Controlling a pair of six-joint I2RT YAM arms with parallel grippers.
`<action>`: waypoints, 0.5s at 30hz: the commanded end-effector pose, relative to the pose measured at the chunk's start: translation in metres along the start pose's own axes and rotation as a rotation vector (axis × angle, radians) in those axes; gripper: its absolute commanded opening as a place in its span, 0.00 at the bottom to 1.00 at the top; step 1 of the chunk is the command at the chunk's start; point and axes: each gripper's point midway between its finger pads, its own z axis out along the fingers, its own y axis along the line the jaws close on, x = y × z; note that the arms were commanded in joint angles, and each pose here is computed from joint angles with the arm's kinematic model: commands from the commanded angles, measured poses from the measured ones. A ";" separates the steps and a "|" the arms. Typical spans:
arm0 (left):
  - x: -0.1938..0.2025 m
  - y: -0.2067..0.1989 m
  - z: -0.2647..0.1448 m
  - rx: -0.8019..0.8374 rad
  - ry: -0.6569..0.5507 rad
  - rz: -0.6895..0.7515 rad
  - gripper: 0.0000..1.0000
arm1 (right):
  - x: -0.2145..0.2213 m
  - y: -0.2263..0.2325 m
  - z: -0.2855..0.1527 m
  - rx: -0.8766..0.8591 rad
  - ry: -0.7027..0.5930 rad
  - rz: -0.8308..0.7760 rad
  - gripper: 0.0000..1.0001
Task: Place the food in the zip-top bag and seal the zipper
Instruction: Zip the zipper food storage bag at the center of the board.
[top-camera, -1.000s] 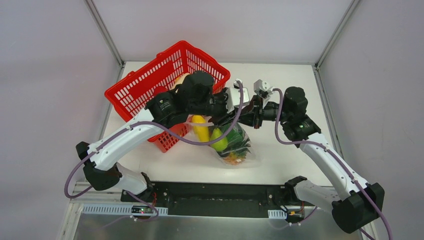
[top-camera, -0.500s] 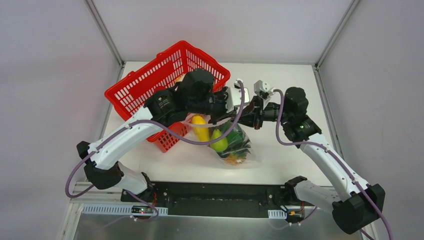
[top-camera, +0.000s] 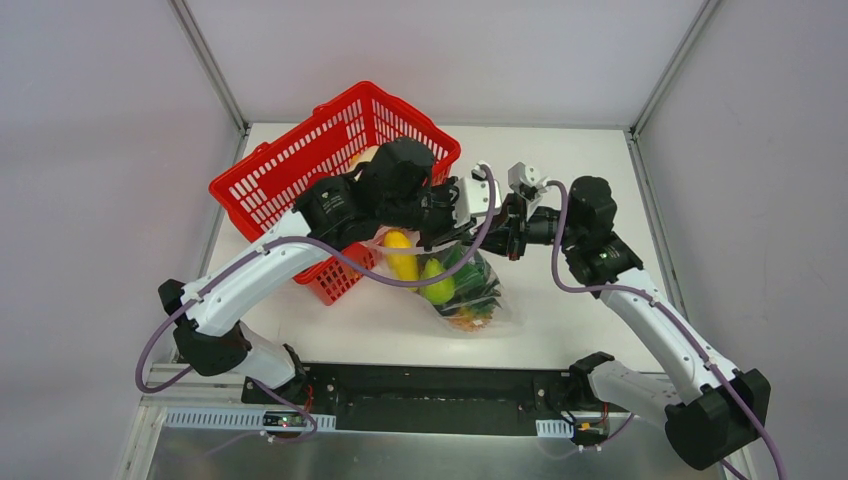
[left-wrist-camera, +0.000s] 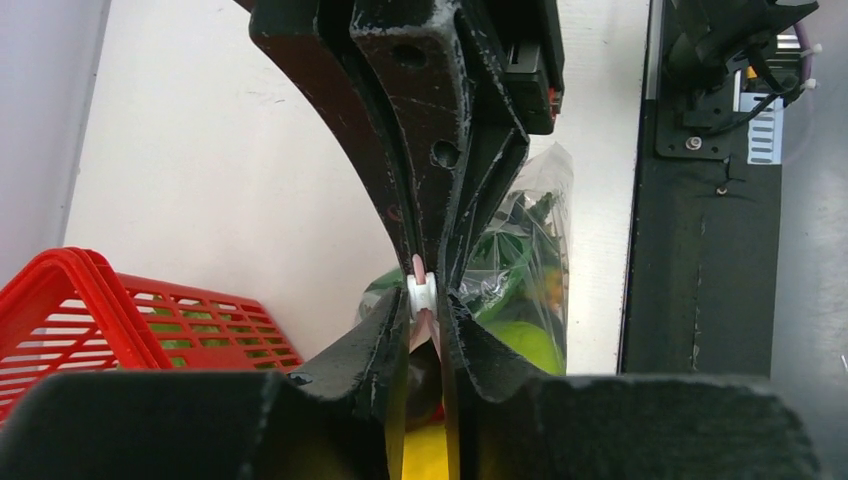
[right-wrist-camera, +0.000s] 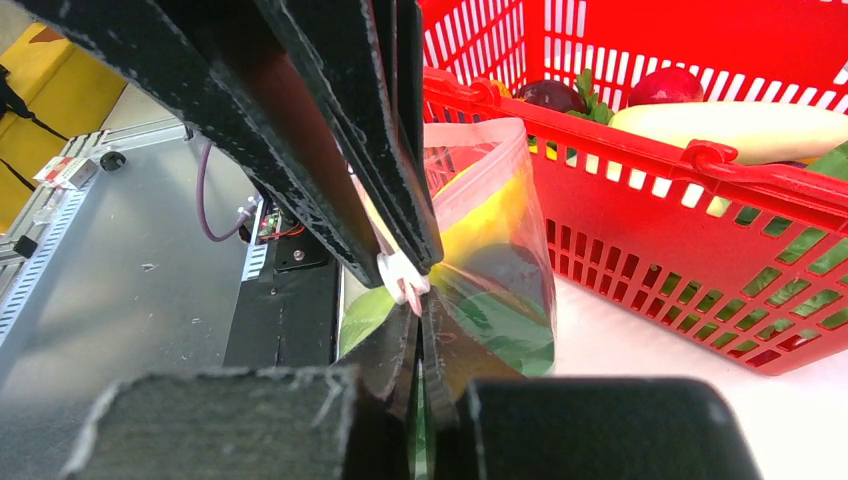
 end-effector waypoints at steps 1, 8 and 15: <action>-0.010 -0.004 -0.003 0.025 -0.021 0.007 0.13 | -0.017 0.006 -0.003 -0.009 -0.042 -0.087 0.00; -0.002 -0.006 -0.003 0.037 0.013 0.009 0.00 | -0.019 0.004 -0.004 0.020 -0.054 -0.095 0.00; 0.026 -0.004 -0.006 0.006 0.119 0.013 0.00 | -0.025 0.001 -0.004 0.037 -0.069 -0.100 0.00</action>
